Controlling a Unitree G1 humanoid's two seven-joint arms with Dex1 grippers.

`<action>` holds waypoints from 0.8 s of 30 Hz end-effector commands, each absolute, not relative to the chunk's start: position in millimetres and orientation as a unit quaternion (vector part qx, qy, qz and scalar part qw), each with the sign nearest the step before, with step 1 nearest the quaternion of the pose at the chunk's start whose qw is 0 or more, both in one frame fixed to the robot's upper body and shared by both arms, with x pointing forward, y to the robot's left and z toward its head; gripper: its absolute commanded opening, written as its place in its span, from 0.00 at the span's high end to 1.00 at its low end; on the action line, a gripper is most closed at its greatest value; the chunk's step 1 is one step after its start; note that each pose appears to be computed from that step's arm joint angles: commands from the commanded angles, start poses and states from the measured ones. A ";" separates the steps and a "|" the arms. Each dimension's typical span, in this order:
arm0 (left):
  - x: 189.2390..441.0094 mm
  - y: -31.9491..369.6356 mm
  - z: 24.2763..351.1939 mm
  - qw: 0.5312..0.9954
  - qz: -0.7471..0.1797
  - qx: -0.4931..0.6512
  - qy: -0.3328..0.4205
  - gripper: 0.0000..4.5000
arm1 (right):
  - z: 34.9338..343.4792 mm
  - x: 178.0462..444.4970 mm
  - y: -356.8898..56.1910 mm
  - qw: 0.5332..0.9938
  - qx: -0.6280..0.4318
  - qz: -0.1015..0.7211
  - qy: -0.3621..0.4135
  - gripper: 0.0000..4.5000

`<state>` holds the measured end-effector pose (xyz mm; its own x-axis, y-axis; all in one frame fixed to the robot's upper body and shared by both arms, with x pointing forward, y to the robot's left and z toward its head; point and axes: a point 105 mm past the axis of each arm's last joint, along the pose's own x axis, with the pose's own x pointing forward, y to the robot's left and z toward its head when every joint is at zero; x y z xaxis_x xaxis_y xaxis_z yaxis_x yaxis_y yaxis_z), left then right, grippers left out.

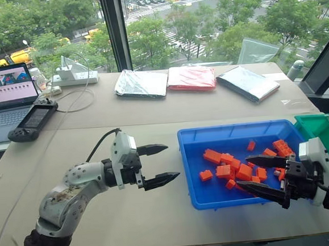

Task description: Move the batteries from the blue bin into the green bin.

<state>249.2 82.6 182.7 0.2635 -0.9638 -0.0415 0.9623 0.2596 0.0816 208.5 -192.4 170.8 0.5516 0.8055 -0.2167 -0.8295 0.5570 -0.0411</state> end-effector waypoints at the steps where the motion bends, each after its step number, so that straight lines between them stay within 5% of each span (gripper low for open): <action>1: 247.2 80.3 187.6 0.785 -0.616 0.053 -0.030 0.00 | 177.6 207.0 -189.9 0.879 -0.091 0.463 0.067 0.01; 8: 249.6 80.8 181.2 0.787 -0.613 0.069 -0.029 0.00 | 171.6 223.7 -206.9 0.911 -0.107 0.392 0.078 0.01; 14: 246.4 78.1 181.3 0.778 -0.623 0.074 -0.023 0.00 | 171.6 247.1 -261.1 0.947 -0.165 0.227 0.155 0.01; 24: 243.2 75.7 176.6 0.756 -0.648 0.087 -0.011 0.00 | 144.3 232.2 -300.4 0.919 -0.237 0.138 0.285 0.01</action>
